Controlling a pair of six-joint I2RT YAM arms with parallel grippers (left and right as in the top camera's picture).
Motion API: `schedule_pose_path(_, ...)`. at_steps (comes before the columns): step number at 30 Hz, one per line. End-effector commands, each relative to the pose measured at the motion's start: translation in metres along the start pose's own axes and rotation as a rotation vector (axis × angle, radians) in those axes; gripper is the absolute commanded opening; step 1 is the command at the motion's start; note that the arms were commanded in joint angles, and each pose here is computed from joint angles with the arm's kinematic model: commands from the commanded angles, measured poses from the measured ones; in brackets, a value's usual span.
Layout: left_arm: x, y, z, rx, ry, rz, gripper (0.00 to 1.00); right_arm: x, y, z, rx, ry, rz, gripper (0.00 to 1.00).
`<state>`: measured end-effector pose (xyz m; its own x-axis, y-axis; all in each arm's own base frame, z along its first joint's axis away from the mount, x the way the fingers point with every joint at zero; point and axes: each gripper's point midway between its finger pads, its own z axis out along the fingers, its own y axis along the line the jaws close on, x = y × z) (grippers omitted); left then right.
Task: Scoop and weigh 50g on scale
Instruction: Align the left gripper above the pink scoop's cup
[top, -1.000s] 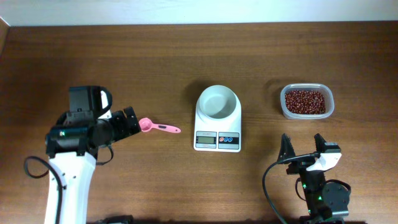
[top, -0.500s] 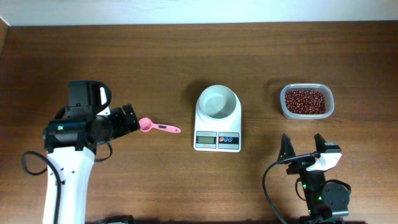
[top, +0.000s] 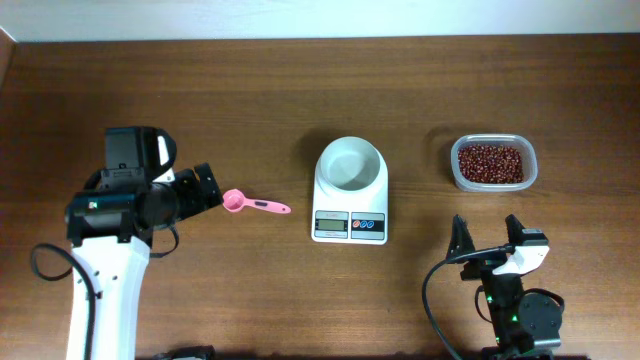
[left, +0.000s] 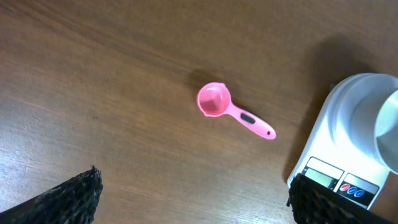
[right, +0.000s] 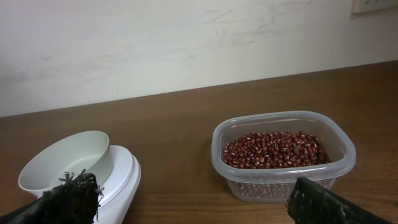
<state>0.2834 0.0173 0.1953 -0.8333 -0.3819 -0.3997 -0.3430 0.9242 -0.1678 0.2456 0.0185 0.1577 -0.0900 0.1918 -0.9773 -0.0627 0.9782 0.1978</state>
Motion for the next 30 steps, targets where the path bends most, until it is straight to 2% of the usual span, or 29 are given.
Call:
schedule_pose_path(1, -0.014, -0.001, -0.011, -0.001, -0.045, -0.015, 0.99, 0.002, -0.004, 0.000, 0.019, 0.001, -0.007, 0.99)
schedule_pose_path(10, -0.018, -0.002, 0.005, -0.027, 0.035, -0.018, 0.99, 0.002, -0.004, 0.000, 0.019, 0.001, -0.007, 0.99)
schedule_pose_path(30, -0.011, -0.001, 0.004, -0.033, 0.061, -0.019, 0.99, 0.002, -0.004, 0.000, 0.019, 0.001, -0.007, 0.99)
